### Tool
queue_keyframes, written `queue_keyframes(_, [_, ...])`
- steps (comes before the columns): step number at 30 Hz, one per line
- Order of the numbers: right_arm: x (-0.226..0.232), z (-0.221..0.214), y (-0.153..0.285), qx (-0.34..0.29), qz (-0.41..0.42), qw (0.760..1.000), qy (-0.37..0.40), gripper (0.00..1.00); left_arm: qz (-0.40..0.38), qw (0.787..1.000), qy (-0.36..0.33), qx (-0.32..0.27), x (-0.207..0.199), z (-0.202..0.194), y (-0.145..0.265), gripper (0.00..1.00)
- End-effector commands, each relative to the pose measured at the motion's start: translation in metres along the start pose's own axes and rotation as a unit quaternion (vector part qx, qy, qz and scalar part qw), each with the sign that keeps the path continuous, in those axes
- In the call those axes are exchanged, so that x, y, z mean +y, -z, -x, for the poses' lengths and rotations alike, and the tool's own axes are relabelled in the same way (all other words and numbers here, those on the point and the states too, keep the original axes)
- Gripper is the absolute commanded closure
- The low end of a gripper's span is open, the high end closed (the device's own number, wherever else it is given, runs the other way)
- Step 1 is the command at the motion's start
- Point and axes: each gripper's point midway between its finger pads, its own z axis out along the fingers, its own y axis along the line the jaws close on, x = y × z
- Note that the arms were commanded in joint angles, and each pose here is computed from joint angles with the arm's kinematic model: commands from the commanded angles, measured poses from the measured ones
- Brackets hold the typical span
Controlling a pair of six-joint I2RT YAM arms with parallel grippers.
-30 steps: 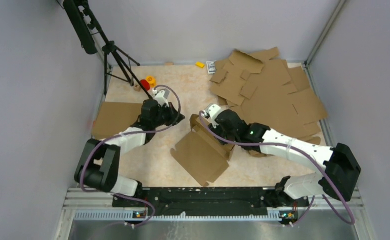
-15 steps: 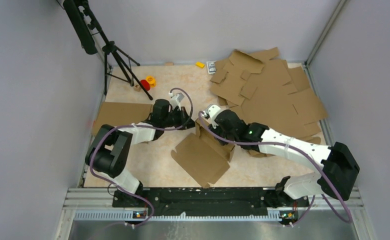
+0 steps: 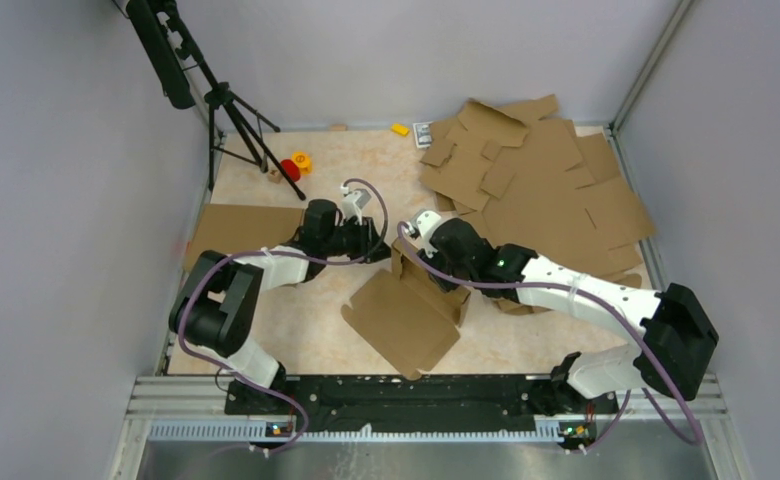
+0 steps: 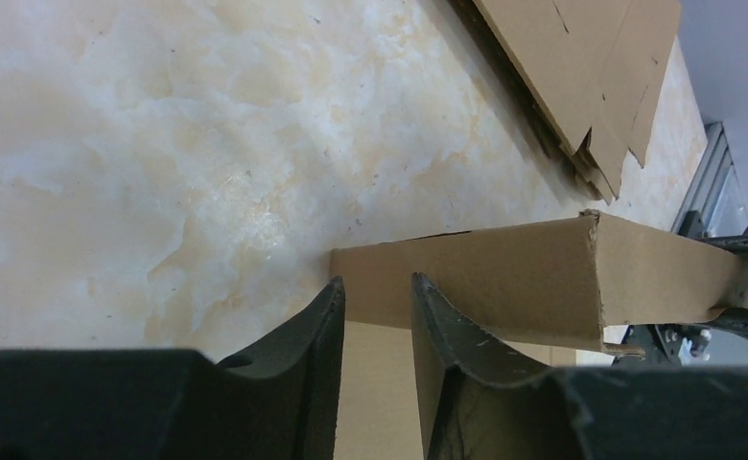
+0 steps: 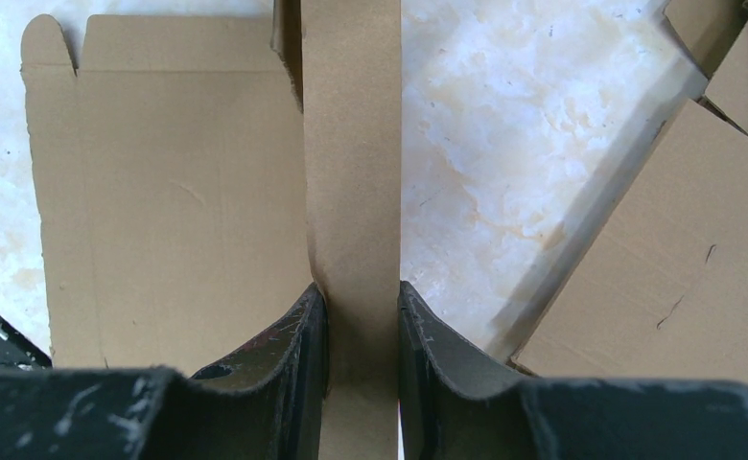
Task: Fold the paper box
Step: Fold the paper box at the center of the board.
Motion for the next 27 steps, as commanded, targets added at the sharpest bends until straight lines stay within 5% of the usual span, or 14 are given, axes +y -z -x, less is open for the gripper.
queue_keyframes(1, [0.000,0.035,0.004,-0.049,0.009,0.999,-0.014,0.90,-0.070,0.995,-0.075,0.014,-0.027,0.002,0.001,0.66])
queue_keyframes(15, [0.002,0.036,0.004,-0.047,0.017,0.999,-0.009,0.90,-0.135,0.961,-0.241,-0.001,-0.041,-0.004,0.013,0.63])
queue_keyframes(27, [-0.008,0.032,0.007,-0.034,-0.006,0.999,-0.001,0.90,-0.212,0.938,-0.269,0.051,-0.055,-0.016,0.015,0.65])
